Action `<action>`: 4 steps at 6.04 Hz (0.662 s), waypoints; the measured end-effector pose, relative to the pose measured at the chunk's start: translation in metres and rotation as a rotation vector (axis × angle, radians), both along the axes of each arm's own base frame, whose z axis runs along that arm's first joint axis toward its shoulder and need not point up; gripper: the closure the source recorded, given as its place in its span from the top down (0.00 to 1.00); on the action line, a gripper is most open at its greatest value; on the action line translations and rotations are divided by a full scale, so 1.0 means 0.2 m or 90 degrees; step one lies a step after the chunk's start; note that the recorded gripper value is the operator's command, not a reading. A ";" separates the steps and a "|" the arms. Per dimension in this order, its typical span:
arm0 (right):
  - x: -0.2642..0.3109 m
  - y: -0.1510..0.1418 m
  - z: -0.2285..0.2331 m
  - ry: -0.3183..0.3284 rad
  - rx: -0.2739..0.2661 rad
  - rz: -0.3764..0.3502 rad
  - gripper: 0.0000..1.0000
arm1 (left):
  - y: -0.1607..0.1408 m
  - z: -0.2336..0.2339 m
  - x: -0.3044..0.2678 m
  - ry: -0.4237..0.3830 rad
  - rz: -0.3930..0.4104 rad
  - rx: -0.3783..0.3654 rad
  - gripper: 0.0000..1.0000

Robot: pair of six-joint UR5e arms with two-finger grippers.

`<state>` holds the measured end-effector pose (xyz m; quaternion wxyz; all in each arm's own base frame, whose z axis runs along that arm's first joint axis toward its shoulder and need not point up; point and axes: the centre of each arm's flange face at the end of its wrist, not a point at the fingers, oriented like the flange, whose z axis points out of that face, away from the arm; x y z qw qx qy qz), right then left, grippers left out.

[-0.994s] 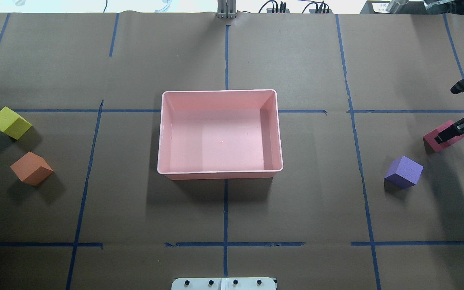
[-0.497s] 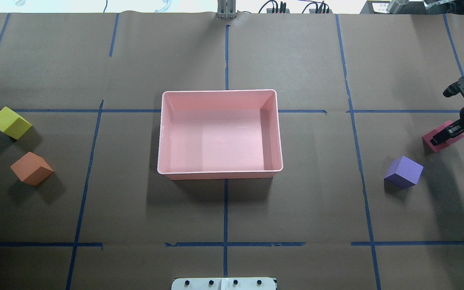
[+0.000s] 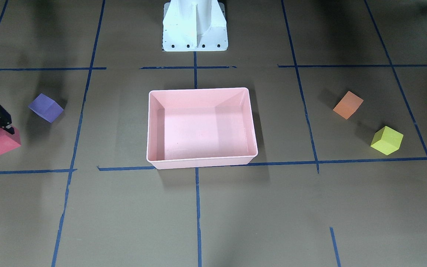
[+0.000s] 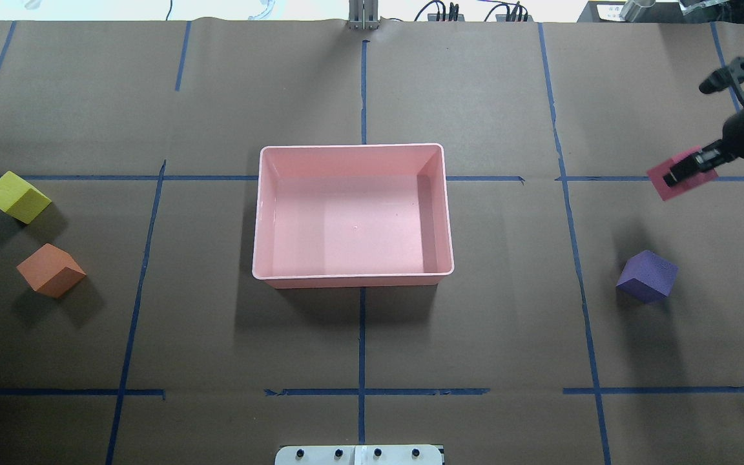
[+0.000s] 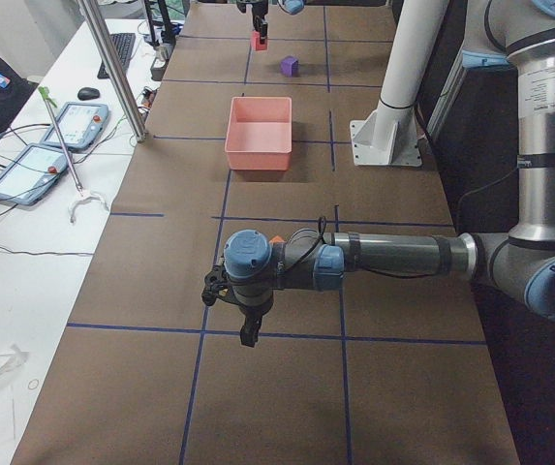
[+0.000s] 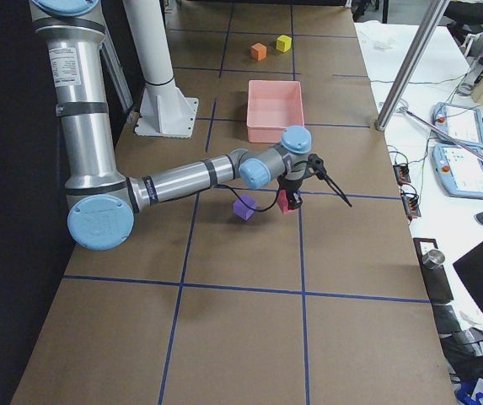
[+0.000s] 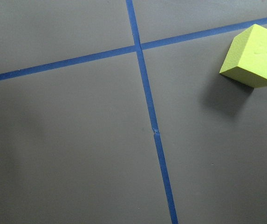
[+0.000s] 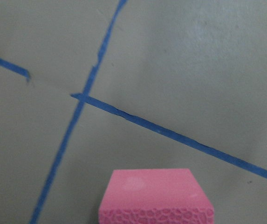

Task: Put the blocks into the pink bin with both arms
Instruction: 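Carry the pink cube over the bin and release it inside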

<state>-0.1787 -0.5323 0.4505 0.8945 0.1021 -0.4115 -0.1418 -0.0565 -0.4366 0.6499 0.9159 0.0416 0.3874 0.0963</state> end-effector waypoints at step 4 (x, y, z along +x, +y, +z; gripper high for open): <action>-1.06 0.17 -1.21 -0.038 -0.151 0.153 0.52 | 0.00 0.00 0.00 0.002 0.001 0.000 1.00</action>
